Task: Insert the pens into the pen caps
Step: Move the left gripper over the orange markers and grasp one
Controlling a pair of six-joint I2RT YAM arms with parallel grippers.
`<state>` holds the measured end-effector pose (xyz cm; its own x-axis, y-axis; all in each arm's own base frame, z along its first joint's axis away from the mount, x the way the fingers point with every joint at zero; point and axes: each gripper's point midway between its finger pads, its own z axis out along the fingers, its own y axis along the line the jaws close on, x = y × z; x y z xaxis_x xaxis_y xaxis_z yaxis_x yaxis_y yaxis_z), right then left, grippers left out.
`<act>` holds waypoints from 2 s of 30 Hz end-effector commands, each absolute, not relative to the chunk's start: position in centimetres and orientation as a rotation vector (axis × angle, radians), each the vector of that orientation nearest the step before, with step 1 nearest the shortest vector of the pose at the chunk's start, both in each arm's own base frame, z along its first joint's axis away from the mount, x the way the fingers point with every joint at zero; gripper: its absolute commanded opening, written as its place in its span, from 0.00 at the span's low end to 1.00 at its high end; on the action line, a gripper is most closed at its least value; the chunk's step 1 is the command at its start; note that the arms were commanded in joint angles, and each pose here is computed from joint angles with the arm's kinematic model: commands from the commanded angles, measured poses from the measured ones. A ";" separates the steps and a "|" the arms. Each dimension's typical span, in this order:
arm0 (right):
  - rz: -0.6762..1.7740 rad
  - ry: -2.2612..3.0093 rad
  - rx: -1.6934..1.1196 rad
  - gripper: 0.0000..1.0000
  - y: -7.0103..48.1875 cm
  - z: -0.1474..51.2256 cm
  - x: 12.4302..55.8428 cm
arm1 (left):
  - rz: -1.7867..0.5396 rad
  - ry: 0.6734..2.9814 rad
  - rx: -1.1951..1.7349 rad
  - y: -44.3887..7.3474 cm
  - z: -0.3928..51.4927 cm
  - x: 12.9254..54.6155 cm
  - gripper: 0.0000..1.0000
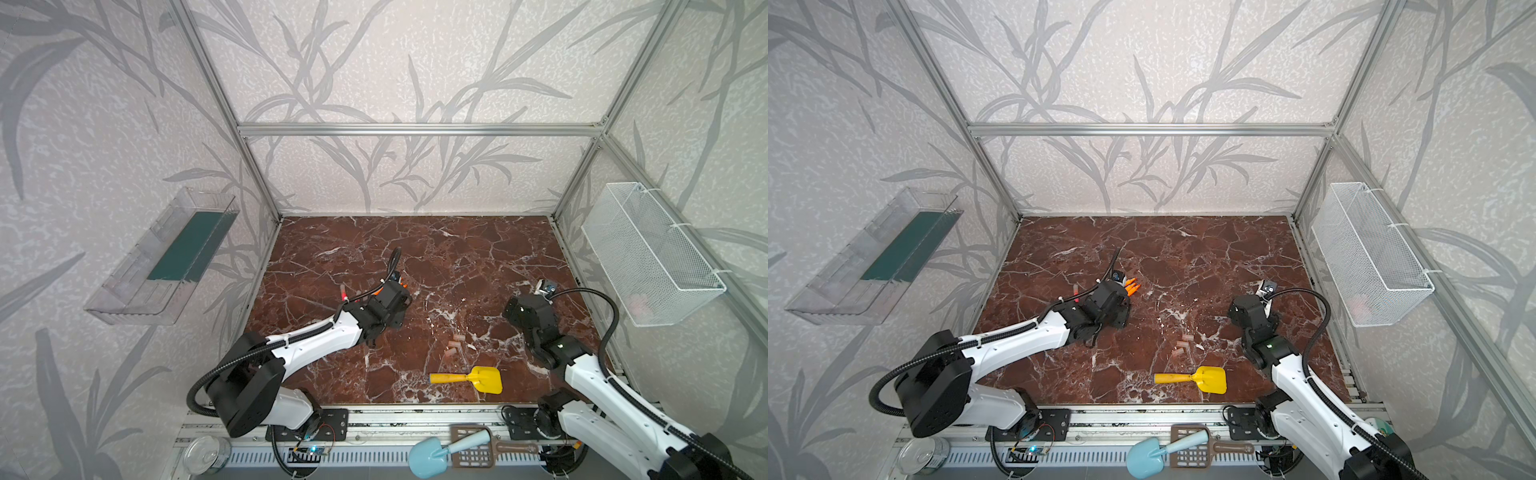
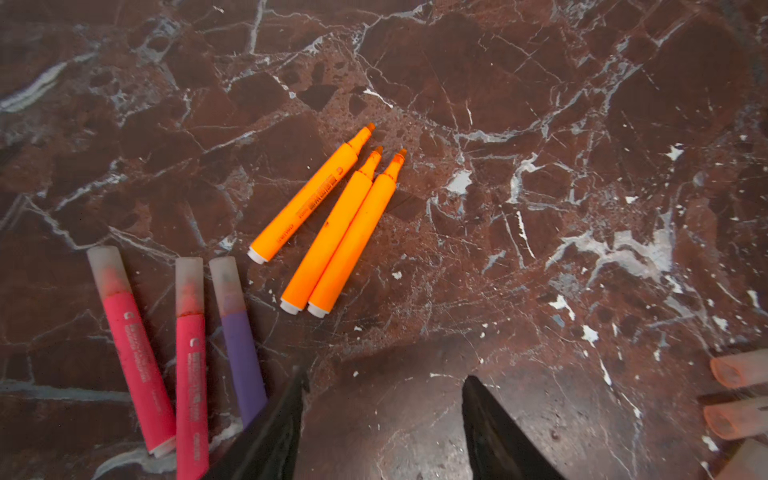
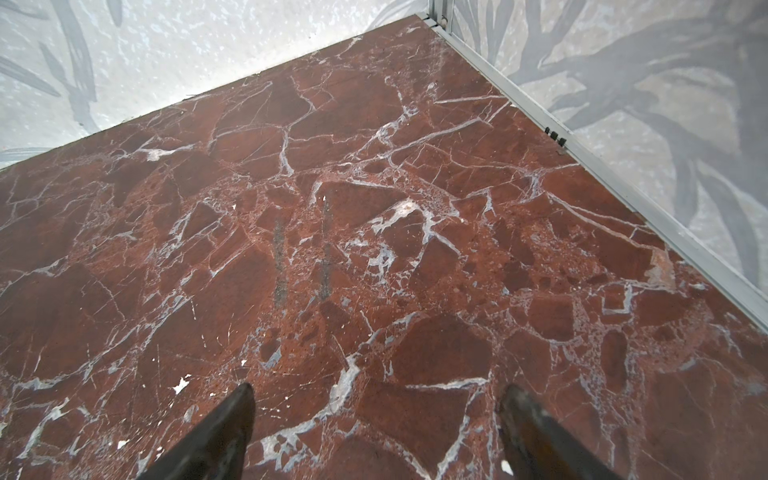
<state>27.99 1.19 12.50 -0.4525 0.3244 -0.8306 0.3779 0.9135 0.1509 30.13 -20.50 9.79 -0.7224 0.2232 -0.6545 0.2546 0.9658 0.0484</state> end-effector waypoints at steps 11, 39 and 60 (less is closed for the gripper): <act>-0.049 2.053 0.500 0.91 1.1 12.6 27.7 | 0.152 2.562 0.395 -20.5 6.6 32.6 0.64; -0.013 2.028 0.499 0.91 1.1 12.8 27.2 | 0.060 2.801 0.408 -20.7 1.6 32.9 0.54; -0.009 2.023 0.502 0.91 1.0 12.9 27.1 | 0.046 2.862 0.376 -20.4 0.7 32.7 0.27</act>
<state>27.10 1.33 12.70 -0.4209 0.3443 -0.8392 0.3465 0.9160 0.2021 33.94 -21.33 1.82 -0.9151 0.2446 -0.3206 0.2444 0.9688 0.0417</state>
